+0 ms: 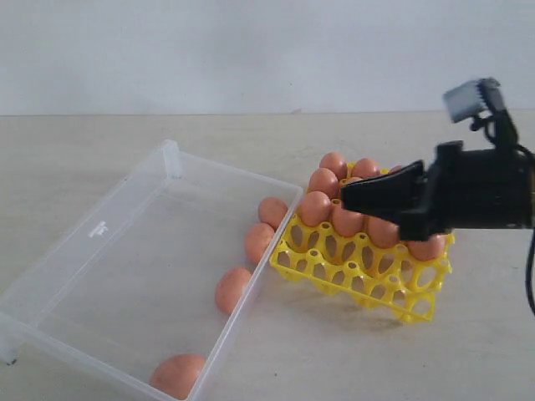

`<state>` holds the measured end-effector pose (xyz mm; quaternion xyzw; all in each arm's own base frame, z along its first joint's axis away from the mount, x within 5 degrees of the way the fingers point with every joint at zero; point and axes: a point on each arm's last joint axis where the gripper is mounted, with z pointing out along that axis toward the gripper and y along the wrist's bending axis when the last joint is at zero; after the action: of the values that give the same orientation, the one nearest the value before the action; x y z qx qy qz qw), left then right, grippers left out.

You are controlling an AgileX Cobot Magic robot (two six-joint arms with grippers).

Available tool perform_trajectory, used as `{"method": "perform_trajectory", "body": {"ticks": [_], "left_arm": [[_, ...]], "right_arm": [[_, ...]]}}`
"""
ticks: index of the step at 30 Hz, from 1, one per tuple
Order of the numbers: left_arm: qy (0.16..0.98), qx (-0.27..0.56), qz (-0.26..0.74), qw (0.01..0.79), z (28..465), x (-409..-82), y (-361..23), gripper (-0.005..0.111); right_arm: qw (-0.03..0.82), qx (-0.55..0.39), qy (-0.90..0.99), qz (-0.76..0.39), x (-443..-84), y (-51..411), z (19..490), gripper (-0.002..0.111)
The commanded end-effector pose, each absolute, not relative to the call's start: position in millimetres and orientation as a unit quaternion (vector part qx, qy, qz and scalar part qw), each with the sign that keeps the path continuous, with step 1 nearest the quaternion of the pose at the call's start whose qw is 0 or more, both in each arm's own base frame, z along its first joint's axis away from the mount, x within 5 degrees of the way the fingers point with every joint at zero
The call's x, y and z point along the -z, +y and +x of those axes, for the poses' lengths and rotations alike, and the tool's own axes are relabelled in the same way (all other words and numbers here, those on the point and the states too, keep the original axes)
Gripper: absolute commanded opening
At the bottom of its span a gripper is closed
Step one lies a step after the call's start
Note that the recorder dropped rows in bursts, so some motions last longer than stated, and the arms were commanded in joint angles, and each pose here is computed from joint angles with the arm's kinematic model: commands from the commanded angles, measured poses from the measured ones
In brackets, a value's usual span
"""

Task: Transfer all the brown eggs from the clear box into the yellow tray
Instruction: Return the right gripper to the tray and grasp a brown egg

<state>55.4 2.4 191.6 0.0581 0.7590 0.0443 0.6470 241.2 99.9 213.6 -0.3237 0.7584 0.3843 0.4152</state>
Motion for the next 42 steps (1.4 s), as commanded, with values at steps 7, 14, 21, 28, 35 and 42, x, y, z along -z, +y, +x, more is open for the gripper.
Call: {"method": "perform_trajectory", "body": {"ticks": [7, 14, 21, 28, 35, 42], "left_arm": [[0.759, -0.039, 0.056, 0.648, 55.5, -191.0, 2.1, 0.001], [0.758, -0.039, 0.056, 0.649, 55.5, -191.1, 2.0, 0.001], [0.758, -0.039, 0.056, 0.649, 55.5, -191.1, 2.0, 0.001], [0.758, -0.039, 0.056, 0.649, 55.5, -191.1, 2.0, 0.001], [0.758, -0.039, 0.056, 0.649, 55.5, -191.1, 2.0, 0.001], [0.758, -0.039, 0.056, 0.649, 55.5, -191.1, 2.0, 0.001]], "right_arm": [[0.572, 0.149, 0.721, -0.362, -298.0, 224.7, 255.6, 0.0], [0.23, -0.037, 0.86, -0.454, -283.6, 289.4, 286.5, 0.0], [0.127, -0.089, 0.861, -0.485, -271.1, 335.6, 301.8, 0.004], [0.086, -0.075, 0.86, -0.497, -230.9, 343.6, 309.2, 0.05], [0.056, -0.05, 0.893, -0.443, -199.3, 345.1, 316.6, 0.064], [0.039, -0.019, 0.912, -0.408, -174.6, 344.3, 321.9, 0.064]]}}
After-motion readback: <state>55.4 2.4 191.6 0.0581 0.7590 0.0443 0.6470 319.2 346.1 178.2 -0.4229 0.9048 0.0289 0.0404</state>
